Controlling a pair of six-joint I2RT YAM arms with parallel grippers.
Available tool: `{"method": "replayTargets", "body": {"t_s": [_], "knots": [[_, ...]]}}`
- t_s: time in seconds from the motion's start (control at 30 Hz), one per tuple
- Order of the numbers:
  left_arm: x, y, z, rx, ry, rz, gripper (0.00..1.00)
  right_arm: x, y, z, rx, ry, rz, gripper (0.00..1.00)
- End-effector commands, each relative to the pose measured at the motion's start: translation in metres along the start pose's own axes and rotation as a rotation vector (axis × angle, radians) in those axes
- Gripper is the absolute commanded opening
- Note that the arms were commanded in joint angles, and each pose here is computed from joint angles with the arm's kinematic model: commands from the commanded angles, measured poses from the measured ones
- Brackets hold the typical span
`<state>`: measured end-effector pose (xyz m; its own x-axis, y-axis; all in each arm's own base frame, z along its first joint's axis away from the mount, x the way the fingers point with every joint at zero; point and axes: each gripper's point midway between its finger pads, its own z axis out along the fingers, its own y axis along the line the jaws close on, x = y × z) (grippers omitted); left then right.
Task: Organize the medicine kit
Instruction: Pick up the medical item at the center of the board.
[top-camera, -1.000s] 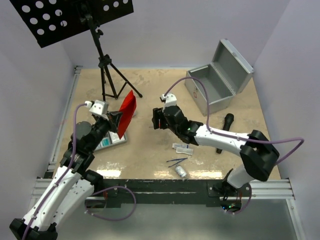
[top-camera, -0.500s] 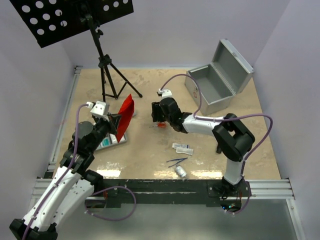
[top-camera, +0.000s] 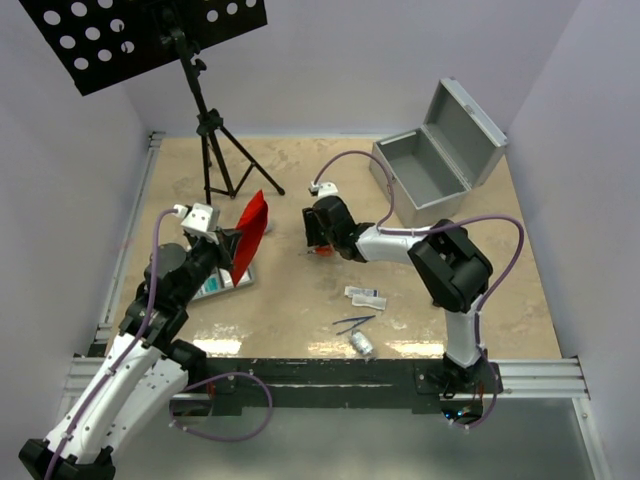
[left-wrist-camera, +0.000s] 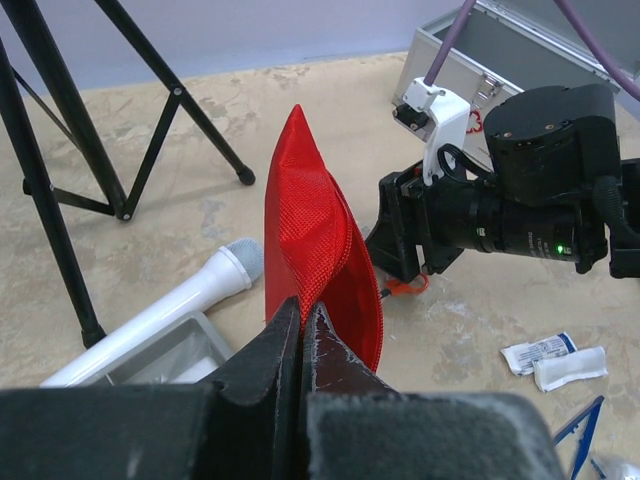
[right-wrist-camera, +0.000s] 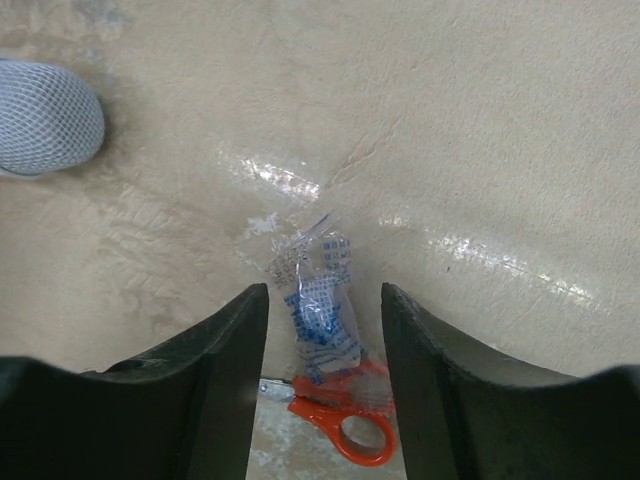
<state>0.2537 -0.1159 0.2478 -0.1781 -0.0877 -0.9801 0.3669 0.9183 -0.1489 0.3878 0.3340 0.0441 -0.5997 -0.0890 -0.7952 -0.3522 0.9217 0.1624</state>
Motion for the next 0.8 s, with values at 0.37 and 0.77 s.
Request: {"method": "replayTargets", "body": {"t_s": [0.37, 0.77], "knots": [[-0.015, -0.005, 0.003, 0.021, -0.036, 0.018, 0.0, -0.034, -0.002, -0.024, 0.01, -0.074, 0.008, 0.19], [-0.009, -0.006, 0.019, 0.028, -0.025, 0.033, 0.0, -0.105, 0.046, -0.161, -0.316, -0.262, 0.137, 0.18]]}}
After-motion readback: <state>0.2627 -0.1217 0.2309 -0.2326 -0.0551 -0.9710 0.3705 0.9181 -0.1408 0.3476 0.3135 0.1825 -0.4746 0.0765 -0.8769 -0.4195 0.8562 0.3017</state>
